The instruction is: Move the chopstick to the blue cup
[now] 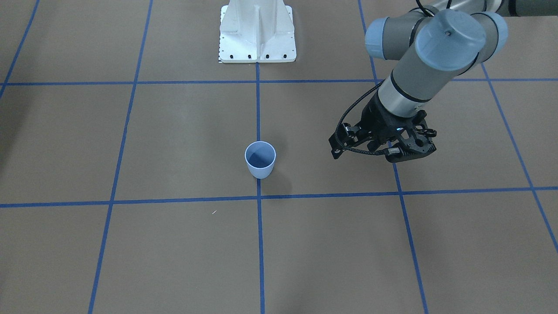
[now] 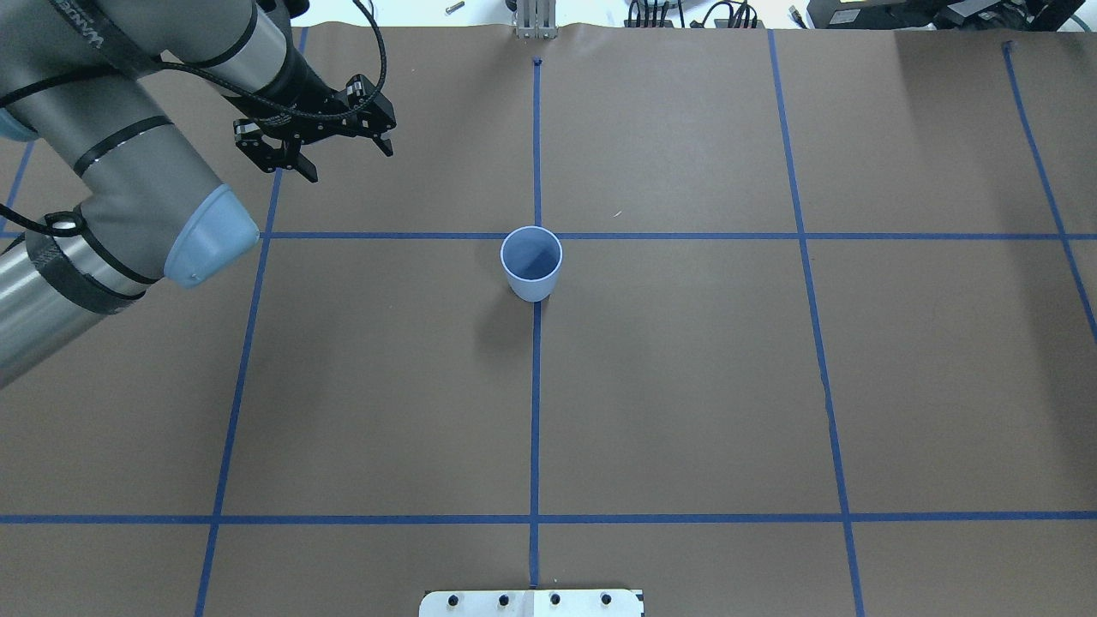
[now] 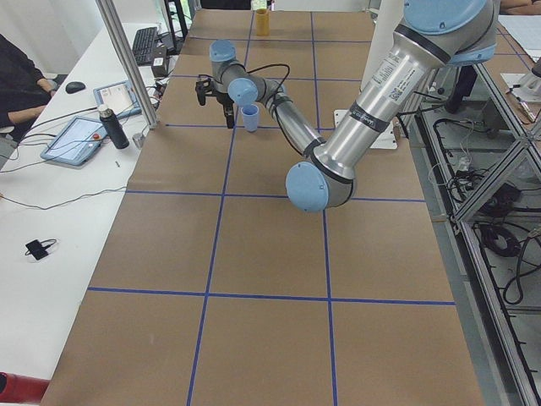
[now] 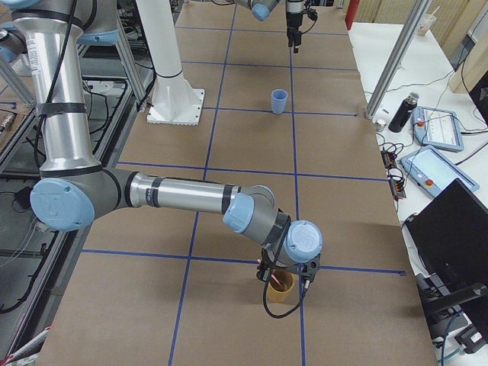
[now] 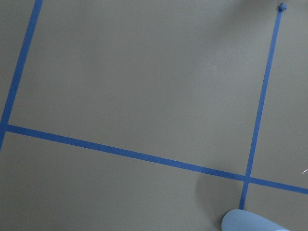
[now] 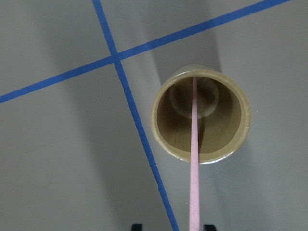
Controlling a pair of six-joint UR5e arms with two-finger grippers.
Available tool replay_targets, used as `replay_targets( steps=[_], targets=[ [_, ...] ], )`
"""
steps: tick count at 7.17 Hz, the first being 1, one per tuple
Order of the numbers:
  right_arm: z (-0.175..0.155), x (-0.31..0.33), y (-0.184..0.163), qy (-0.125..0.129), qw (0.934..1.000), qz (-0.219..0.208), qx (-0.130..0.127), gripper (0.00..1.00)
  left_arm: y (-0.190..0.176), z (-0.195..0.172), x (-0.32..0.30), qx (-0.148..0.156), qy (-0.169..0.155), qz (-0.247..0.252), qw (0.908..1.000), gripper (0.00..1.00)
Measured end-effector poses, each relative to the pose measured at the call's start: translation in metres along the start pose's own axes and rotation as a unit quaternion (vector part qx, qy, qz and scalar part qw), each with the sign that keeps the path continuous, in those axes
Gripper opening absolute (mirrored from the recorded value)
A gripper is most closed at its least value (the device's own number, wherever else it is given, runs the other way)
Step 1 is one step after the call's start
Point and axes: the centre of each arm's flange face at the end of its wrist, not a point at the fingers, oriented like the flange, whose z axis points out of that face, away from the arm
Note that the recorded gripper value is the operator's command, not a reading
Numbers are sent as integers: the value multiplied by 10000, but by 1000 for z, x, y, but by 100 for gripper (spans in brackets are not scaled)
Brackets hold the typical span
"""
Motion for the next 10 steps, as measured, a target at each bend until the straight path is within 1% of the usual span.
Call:
replay_targets(
  steps=[3, 8, 10],
  targets=[
    [-2, -9, -4, -126, 9999, -15, 22, 0, 0, -1, 0, 11, 5, -4, 10000, 98],
    [-7, -13, -5, -129, 9999, -57, 68, 0, 0, -1, -1, 11, 5, -7, 10000, 98],
    [-19, -12, -1, -166, 9998, -5, 143, 0, 1, -3, 0, 16, 25, 9, 10000, 98]
  ],
)
